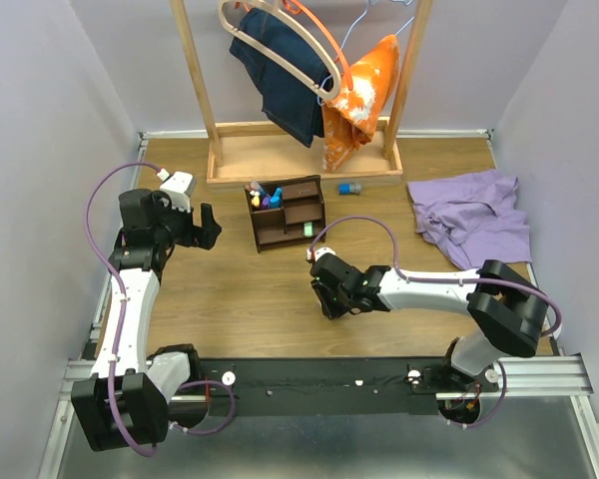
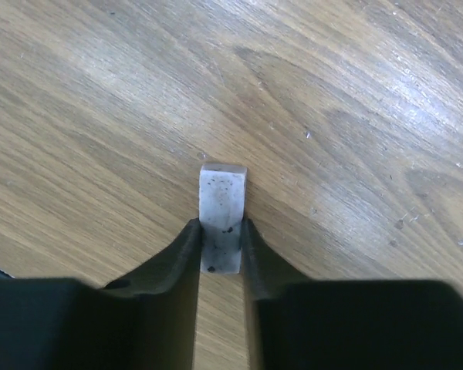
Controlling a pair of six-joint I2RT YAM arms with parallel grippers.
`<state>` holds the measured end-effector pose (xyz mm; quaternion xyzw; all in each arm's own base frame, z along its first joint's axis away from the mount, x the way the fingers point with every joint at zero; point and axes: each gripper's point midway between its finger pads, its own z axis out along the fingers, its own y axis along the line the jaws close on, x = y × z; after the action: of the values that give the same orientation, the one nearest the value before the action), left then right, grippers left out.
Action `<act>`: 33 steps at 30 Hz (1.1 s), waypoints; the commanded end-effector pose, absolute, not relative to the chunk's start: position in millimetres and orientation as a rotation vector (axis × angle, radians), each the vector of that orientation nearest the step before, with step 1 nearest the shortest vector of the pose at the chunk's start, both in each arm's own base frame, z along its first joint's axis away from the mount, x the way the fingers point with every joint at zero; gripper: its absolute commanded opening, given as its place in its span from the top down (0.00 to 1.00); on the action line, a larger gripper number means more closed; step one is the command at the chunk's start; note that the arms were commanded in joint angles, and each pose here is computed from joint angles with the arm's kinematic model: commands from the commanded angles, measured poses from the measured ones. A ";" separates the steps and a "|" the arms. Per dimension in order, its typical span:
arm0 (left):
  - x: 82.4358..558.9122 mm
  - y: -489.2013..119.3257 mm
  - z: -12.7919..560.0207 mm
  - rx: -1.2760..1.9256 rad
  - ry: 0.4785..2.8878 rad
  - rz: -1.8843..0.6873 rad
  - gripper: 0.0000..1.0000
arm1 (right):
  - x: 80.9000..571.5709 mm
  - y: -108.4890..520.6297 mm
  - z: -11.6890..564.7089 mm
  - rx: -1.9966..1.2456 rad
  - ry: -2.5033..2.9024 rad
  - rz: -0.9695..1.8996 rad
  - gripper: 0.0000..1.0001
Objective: Sort the stationery into containers
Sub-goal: Pick up the stationery from the center of the board, then place the stationery in the storage box.
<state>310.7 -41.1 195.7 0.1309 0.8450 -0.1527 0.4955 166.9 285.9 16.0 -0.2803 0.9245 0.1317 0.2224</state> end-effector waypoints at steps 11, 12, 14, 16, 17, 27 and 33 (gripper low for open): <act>318.4 -38.7 202.1 0.336 2.018 -0.328 0.01 | 198.7 323.4 52.7 -0.830 2.419 0.349 0.94; 319.2 -38.5 202.1 0.332 2.019 -0.329 0.01 | 203.3 326.6 55.9 -0.816 2.409 0.350 0.98; 320.2 -37.9 203.5 0.331 2.015 -0.326 0.01 | 211.2 329.7 55.2 -0.785 2.418 0.351 0.99; 320.9 -37.8 204.3 0.331 2.014 -0.324 0.01 | 220.7 332.8 57.8 -0.749 2.415 0.357 0.99; 320.9 -37.6 206.1 0.331 2.011 -0.318 0.01 | 224.1 331.8 54.7 -0.735 2.422 0.345 0.99; 318.8 -36.4 204.1 0.331 2.019 -0.314 0.01 | 301.7 342.5 69.1 -0.586 2.348 0.317 0.99; 317.2 -37.4 199.5 0.322 2.027 -0.326 0.01 | 319.1 359.3 80.9 -0.568 2.297 0.341 0.99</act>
<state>314.6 -38.3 193.9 0.1318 0.8462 -0.1416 0.4966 298.6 340.0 61.9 -0.2255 0.9095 0.1233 0.3268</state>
